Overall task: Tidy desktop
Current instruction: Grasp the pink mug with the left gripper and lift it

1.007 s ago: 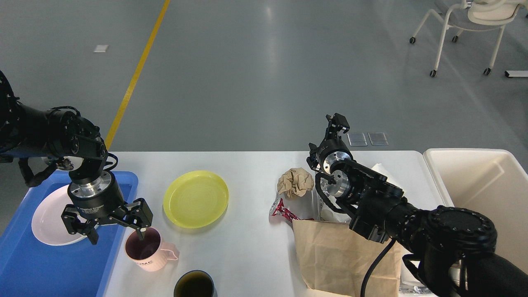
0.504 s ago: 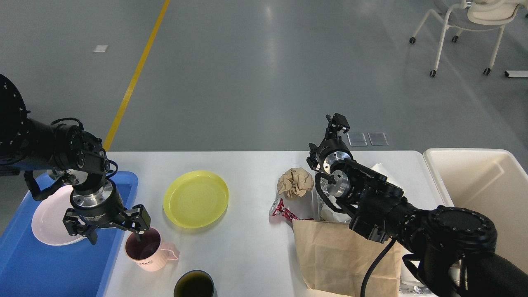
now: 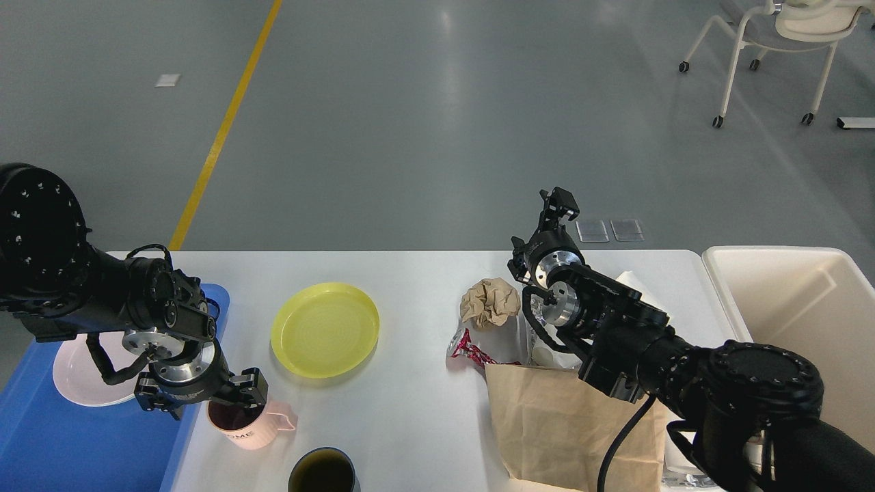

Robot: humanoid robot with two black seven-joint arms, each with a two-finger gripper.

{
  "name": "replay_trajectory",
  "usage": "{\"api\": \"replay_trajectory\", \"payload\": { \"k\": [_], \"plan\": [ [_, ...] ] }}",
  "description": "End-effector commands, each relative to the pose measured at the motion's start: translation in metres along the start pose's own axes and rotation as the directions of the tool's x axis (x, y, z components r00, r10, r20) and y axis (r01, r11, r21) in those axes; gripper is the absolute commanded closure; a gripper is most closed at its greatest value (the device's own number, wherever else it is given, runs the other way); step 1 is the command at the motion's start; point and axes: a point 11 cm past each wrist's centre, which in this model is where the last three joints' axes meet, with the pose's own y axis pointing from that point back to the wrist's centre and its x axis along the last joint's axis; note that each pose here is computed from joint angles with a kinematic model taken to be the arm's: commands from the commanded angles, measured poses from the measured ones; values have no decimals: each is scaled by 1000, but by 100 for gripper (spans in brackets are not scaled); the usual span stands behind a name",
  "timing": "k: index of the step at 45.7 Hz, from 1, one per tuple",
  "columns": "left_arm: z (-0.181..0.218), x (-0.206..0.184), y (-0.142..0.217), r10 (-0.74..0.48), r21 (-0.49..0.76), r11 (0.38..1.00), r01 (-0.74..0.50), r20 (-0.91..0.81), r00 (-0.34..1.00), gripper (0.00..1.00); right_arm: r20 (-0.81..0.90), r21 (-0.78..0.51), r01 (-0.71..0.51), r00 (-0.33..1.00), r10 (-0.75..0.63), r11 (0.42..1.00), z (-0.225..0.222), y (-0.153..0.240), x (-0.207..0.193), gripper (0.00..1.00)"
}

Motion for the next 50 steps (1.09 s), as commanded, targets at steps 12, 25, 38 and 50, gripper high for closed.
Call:
{"api": "replay_trajectory", "payload": {
  "k": [12,25,38,50],
  "plan": [
    [0,-14,-34,109,43,993,-106,-61,992,9,0,0,-2,1000,2,1000,0,0,1,0],
    [-4,-13,-33,112,45,993,-109,-71,991,43,0,-1,-1,1000,1,1000,0,0,0,0],
    [-2,-10,-32,126,44,991,-123,-72,989,68,0,-1,-1,1000,1,1000,0,0,0,0],
    [-4,-13,-32,114,58,992,-110,-69,991,100,0,-1,-1,1000,1,1000,0,0,0,0]
  ]
}}
